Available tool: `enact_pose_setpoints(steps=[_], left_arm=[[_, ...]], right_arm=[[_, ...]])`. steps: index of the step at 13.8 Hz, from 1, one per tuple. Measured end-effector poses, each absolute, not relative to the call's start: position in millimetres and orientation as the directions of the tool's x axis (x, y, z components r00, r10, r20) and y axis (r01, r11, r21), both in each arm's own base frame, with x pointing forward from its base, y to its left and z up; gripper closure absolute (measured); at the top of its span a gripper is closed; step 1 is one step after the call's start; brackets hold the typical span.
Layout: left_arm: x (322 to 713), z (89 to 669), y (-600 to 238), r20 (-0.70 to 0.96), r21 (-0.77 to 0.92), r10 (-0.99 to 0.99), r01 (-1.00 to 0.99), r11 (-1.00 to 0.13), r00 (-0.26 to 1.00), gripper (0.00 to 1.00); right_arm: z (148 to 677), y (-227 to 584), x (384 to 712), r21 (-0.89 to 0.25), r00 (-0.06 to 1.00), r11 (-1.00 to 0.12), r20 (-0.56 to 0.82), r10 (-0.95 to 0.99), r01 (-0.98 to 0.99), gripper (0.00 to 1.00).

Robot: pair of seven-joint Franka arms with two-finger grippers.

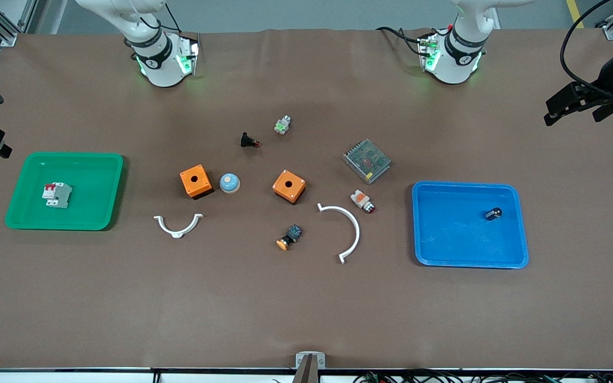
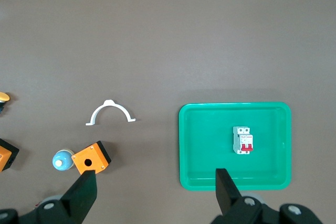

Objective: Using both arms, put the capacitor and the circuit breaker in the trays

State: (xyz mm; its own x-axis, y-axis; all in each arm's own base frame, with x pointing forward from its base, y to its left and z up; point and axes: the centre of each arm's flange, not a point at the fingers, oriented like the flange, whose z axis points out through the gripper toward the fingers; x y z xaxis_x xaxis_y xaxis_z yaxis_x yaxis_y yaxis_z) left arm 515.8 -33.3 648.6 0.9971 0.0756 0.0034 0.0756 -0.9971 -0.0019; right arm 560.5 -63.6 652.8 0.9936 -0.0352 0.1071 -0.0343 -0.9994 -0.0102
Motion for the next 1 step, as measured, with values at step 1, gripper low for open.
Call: enact_pose_setpoints(steps=[1], left_arm=[[515.8,649.8,-33.2,0.006,-0.002,0.076,0.076,-0.997,0.997,0.0]], right_arm=[[653.0,-62.5,560.6,-0.01,0.994,-0.999,0.108,-0.033,-0.032,0.0]])
